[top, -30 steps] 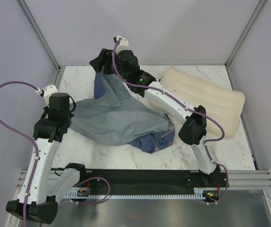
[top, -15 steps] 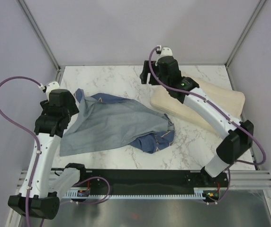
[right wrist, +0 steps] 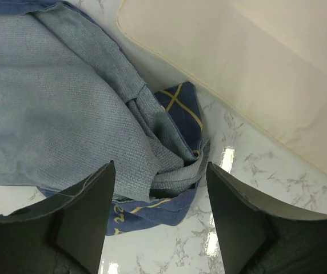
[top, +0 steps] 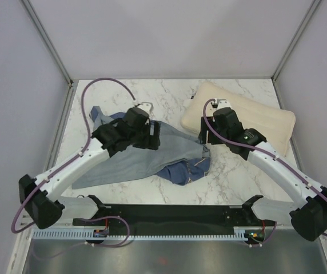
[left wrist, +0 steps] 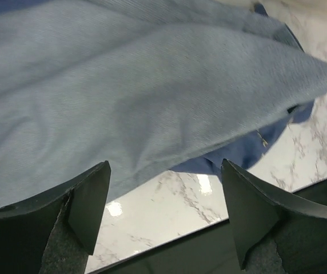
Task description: Put the pillow into the pillowcase
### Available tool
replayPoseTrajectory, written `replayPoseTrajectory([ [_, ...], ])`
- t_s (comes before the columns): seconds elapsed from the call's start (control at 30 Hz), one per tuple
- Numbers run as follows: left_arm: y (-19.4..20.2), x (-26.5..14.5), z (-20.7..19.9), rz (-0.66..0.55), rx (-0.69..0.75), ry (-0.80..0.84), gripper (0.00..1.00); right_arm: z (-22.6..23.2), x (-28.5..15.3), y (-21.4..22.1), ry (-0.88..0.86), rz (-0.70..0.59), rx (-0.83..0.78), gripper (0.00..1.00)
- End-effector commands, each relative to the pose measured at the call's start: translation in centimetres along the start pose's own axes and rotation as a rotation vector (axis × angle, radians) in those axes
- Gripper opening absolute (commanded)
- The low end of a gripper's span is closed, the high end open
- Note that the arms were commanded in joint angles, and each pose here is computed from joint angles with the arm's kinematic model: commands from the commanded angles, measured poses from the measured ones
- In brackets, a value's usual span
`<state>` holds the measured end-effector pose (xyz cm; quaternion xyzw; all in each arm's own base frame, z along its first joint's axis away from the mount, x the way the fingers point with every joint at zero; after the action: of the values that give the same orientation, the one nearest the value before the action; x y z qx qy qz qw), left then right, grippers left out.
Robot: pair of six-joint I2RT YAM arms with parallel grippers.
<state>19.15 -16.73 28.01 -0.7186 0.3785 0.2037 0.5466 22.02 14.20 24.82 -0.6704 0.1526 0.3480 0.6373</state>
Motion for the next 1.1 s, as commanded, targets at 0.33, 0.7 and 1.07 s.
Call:
replayPoseTrajectory([
  [0.33, 6.7, 5.0, -7.8, 0.245, 0.174, 0.076, 0.86, 0.3, 1.1, 3.2, -0.092, 0.044, 0.096, 0.72],
  [0.7, 7.0, 10.7, -13.0, 0.080, 0.374, 0.204, 0.81, -0.3, 2.7, 3.7, -0.218, 0.062, 0.236, 0.60],
  [1.07, 9.2, 12.1, -10.8, 0.143, 0.384, 0.172, 0.03, -1.0, 2.7, 3.7, -0.213, 0.037, 0.258, 0.54],
])
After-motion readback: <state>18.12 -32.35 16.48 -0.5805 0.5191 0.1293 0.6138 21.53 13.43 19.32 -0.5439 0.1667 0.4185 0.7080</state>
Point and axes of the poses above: each gripper's point midway between its finger pads, its own x axis out along the fingers, its own z axis along the line the jaws close on, y = z × x, the point moved 10 cm from there along -x, back along the fingers, and after that the axes turned 10 degrees about -x, right-handed, at the moved point
